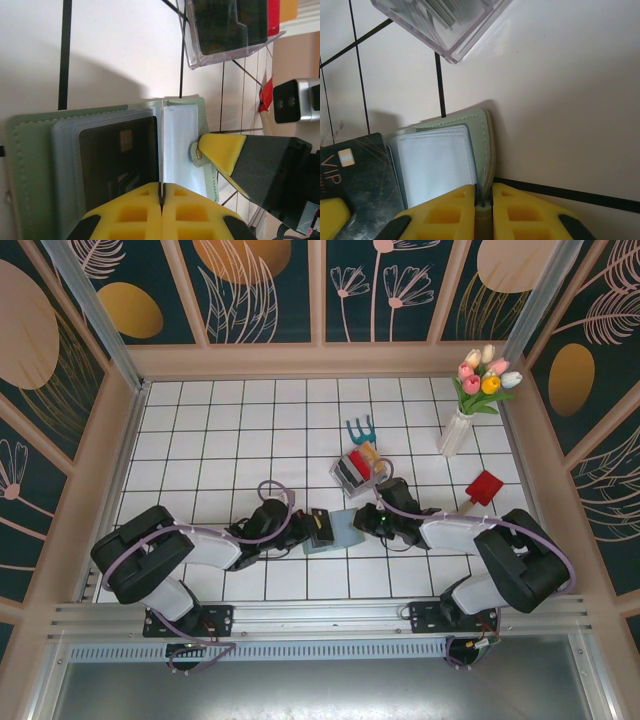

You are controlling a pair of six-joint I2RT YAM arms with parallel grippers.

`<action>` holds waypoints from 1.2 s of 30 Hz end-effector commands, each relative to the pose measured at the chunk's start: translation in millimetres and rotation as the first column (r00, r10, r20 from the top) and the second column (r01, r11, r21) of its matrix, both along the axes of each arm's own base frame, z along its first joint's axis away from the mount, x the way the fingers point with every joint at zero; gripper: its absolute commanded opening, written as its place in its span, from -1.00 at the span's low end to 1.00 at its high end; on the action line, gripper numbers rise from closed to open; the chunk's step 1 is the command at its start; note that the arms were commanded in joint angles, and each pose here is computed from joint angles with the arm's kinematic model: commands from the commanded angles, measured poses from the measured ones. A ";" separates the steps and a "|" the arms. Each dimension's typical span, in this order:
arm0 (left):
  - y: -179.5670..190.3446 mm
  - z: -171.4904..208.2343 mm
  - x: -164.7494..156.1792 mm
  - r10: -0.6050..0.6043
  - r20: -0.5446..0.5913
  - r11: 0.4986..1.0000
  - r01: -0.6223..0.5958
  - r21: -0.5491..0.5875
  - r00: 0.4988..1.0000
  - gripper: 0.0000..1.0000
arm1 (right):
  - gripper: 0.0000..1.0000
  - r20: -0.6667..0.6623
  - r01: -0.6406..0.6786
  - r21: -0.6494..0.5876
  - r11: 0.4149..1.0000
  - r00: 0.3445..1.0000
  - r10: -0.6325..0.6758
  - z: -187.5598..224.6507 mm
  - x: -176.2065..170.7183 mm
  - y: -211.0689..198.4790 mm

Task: Put the credit cards into the card holder
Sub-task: Insert the credit card into the card slot.

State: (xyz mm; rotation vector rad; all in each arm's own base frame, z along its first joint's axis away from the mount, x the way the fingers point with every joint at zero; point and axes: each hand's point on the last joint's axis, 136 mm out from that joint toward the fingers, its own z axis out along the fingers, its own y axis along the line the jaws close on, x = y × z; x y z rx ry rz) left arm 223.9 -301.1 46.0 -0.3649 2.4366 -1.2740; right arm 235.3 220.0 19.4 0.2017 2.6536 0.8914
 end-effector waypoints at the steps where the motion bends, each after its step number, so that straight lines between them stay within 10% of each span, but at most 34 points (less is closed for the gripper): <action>1: 4.4 7.4 1.6 0.021 0.034 1.000 -0.021 0.005 0.999 -0.95 | -0.73 -0.080 0.022 -0.107 0.994 0.996 -0.031 -26.5 -21.0 -22.7; 36: -34.5 -8.7 -8.6 -0.114 -0.065 0.993 0.111 -0.050 0.991 -0.85 | -0.73 -0.093 -0.001 -0.085 0.996 0.996 -0.007 -29.1 -21.9 -15.9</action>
